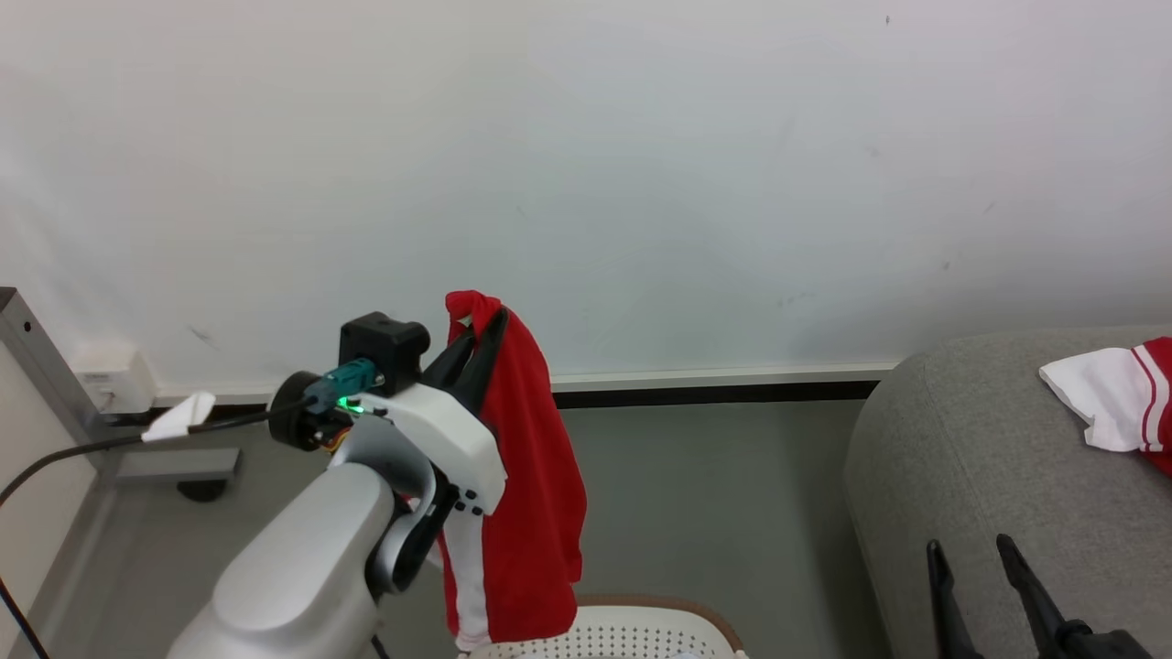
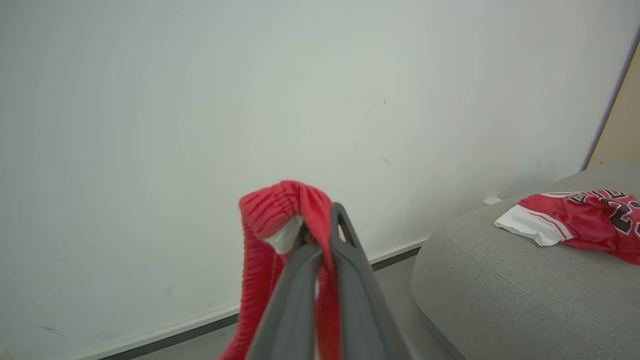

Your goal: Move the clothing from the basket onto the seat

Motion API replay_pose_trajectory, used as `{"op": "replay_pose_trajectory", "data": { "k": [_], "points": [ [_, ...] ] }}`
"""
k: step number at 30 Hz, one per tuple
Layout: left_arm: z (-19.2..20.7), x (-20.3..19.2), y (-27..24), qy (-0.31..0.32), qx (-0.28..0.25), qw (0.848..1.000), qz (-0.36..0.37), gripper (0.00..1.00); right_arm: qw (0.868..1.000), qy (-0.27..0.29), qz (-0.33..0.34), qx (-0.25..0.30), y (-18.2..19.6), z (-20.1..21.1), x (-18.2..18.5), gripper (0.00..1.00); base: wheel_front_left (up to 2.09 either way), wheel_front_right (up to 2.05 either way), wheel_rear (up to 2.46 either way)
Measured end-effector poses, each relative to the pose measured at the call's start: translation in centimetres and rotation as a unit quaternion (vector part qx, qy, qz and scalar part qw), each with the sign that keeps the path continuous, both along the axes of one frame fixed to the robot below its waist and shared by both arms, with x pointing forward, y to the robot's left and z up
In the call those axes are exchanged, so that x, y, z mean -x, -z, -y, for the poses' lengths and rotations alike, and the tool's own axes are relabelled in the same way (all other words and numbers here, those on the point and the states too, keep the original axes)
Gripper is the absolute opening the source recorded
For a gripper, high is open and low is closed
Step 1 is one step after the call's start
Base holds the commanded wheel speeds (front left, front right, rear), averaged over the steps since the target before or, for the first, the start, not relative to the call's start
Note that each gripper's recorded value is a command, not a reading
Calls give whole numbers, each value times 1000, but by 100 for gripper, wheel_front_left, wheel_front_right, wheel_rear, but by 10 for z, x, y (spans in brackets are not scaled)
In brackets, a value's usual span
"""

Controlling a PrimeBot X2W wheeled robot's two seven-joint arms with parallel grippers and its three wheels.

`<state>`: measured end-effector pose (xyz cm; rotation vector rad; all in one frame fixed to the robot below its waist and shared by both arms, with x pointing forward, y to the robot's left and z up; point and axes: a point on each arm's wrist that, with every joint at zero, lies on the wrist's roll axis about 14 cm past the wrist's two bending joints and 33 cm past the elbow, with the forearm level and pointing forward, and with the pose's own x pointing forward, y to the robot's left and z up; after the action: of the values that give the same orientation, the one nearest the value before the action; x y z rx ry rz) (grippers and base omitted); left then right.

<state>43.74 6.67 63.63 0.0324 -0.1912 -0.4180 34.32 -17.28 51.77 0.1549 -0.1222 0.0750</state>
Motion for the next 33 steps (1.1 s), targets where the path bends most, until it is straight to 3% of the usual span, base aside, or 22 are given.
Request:
{"op": "replay_pose_trajectory", "data": {
  "k": [7, 12, 22, 33],
  "points": [
    [7, 10, -9, 15, -2, 1000, 7, 0, 997, -76, -4, 20, 3, -40, 0, 100, 0, 0, 0],
    [18, 17, -11, 33, -2, 999, 6, 0, 986, -159, -1, 47, -8, -71, -10, 100, 0, 0, 0],
    [42, 33, -10, 71, -4, 997, 4, 0, 945, -306, -6, 117, -33, -128, -24, 100, 0, 0, 0],
    [62, 51, -9, 107, -5, 994, 3, 0, 897, -410, -37, 160, -33, -176, -24, 100, 0, 0, 0]
  ]
}}
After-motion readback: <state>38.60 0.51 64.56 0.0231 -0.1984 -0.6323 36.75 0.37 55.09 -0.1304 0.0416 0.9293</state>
